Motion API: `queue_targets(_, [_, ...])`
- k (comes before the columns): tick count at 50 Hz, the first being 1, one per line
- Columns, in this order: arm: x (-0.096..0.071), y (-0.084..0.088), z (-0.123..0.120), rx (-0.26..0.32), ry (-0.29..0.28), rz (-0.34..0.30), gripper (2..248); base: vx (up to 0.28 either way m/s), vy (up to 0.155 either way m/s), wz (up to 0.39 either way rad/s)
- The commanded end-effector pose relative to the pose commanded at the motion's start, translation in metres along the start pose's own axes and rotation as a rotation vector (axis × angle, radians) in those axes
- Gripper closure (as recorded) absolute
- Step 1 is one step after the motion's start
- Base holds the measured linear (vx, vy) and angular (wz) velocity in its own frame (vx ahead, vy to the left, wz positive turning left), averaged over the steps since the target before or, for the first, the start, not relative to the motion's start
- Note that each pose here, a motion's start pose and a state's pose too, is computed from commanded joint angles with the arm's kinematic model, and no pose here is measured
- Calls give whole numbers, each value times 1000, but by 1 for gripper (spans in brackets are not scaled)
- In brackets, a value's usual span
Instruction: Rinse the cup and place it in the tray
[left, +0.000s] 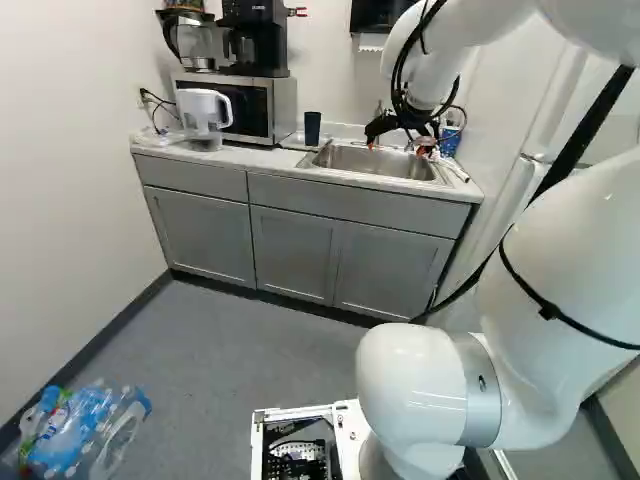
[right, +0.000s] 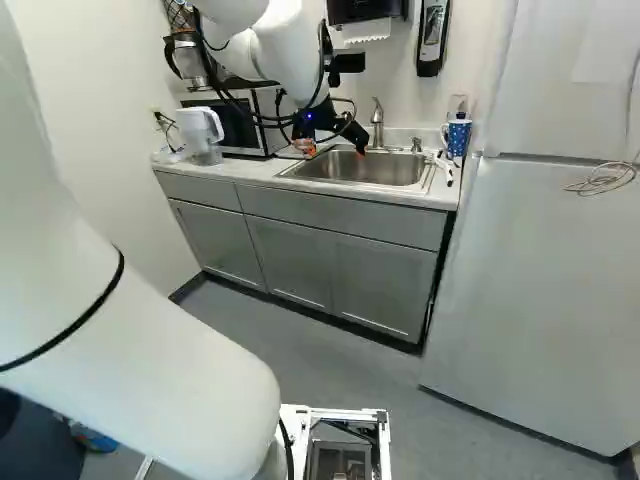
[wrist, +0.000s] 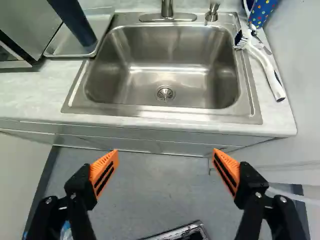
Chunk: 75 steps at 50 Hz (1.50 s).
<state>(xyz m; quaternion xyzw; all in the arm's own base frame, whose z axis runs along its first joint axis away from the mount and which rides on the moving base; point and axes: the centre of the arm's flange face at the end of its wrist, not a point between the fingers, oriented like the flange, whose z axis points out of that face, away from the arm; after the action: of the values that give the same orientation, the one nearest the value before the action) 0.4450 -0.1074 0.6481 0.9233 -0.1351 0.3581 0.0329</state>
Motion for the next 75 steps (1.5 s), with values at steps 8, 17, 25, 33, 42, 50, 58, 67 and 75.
queue_targets(8, [-3,-1,2,2,6,-3,3,0,0,0])
queue_targets(17, [-8,-3,7,6,16,-7,3,0,0,0])
queue_targets(25, [-15,-5,11,10,27,-12,3,0,0,0])
queue_targets(33, [-23,-8,17,16,42,-19,3,0,0,0])
queue_targets(42, [-34,-11,24,23,61,-28,3,0,0,0])
queue_targets(50, [-46,-15,32,31,81,-36,3,0,0,0])
queue_targets(58, [-60,-19,39,40,104,-46,3,0,0,0])
queue_targets(67, [-79,-24,48,52,134,-59,3,0,0,0])
queue_targets(75, [-97,-28,56,64,163,-71,3,0,0,0])
